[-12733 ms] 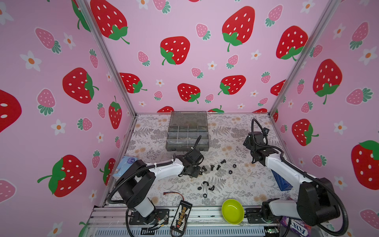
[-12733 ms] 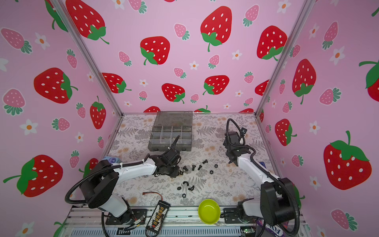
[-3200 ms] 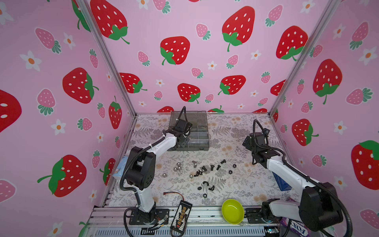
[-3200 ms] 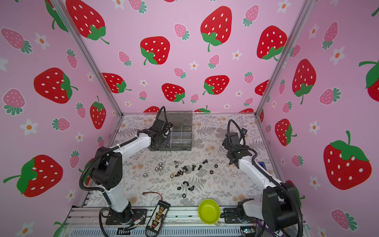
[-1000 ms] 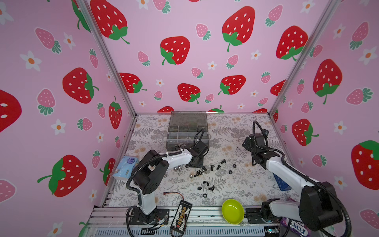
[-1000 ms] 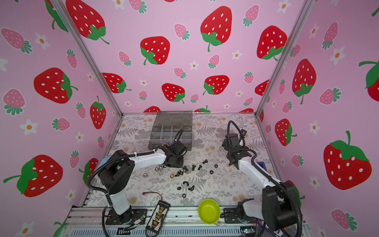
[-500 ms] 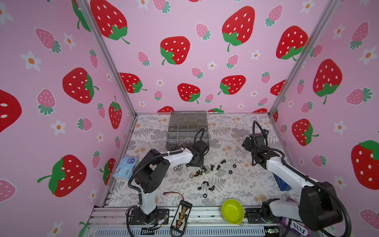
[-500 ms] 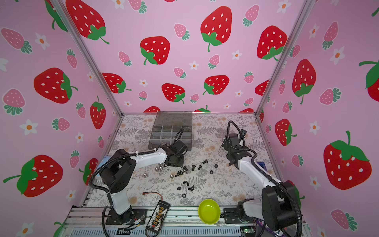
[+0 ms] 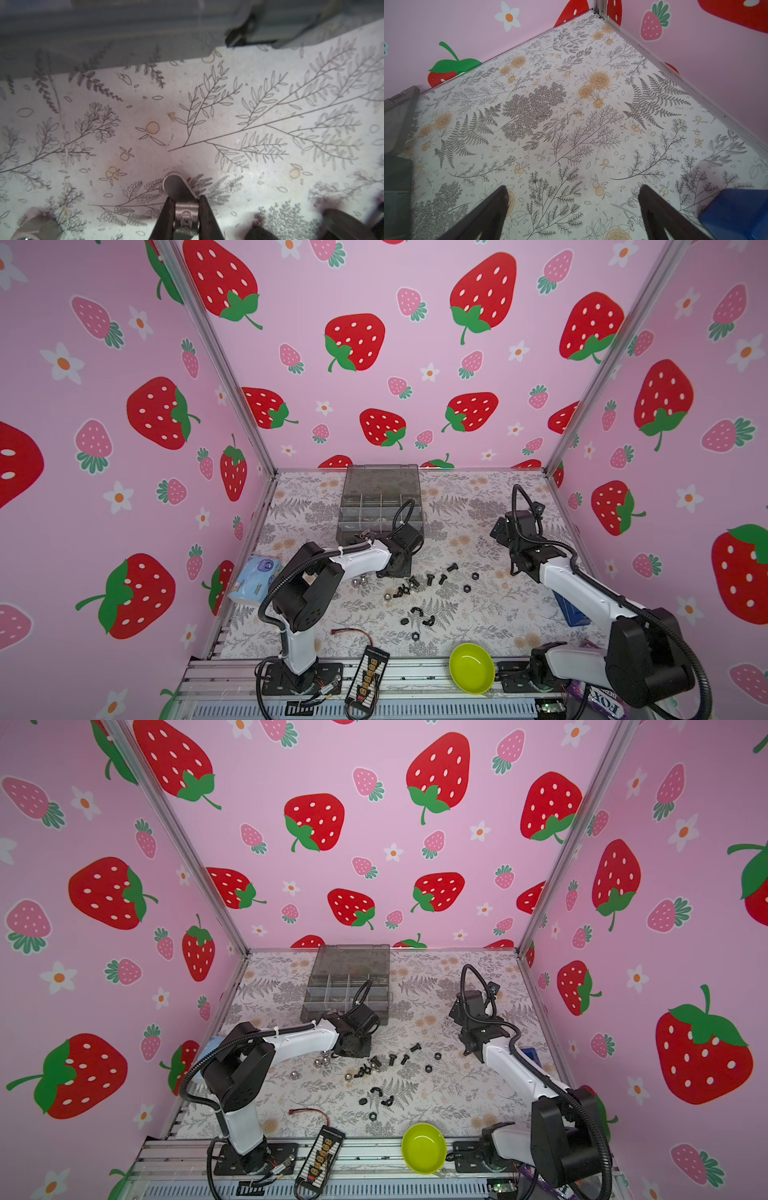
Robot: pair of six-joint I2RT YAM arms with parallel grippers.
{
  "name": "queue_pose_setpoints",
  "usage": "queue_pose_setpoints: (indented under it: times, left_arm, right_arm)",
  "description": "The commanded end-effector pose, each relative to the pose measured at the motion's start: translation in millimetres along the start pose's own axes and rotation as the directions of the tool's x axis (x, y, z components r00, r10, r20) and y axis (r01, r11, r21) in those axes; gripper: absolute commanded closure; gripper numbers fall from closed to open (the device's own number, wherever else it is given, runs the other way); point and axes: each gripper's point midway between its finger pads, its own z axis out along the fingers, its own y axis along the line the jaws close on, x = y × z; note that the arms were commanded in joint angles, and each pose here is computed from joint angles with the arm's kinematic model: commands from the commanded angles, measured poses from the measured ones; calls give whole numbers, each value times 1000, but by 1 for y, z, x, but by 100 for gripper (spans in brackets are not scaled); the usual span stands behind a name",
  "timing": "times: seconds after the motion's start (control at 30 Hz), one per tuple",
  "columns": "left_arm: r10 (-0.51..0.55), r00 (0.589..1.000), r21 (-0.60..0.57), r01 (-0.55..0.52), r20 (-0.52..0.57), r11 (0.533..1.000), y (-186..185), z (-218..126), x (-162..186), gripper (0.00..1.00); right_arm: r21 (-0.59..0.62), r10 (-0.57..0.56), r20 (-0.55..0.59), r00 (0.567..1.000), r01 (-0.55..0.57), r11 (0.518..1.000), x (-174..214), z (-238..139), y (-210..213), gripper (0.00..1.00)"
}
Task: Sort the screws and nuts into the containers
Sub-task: 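Lift the wing nut with the left gripper and carry it over the box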
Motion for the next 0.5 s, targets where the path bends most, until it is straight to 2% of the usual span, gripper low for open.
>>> queue_pose_setpoints:
  times: [0.0,0.23,0.47]
  left_arm:
    - [-9,1000,-76,7,-23,997,21,-3,12,88]
    - [-7,998,-114,14,62,993,32,-25,-7,89]
    - [-18,987,-128,38,157,991,61,-56,-46,89]
  right_arm:
    - [6,3,3,1000,-3,1000,3,0,-2,0]
    - [4,3,7,1000,-3,1000,1,-1,-2,0]
    - [-1,6,7,1000,-6,1000,1,-1,-1,0]
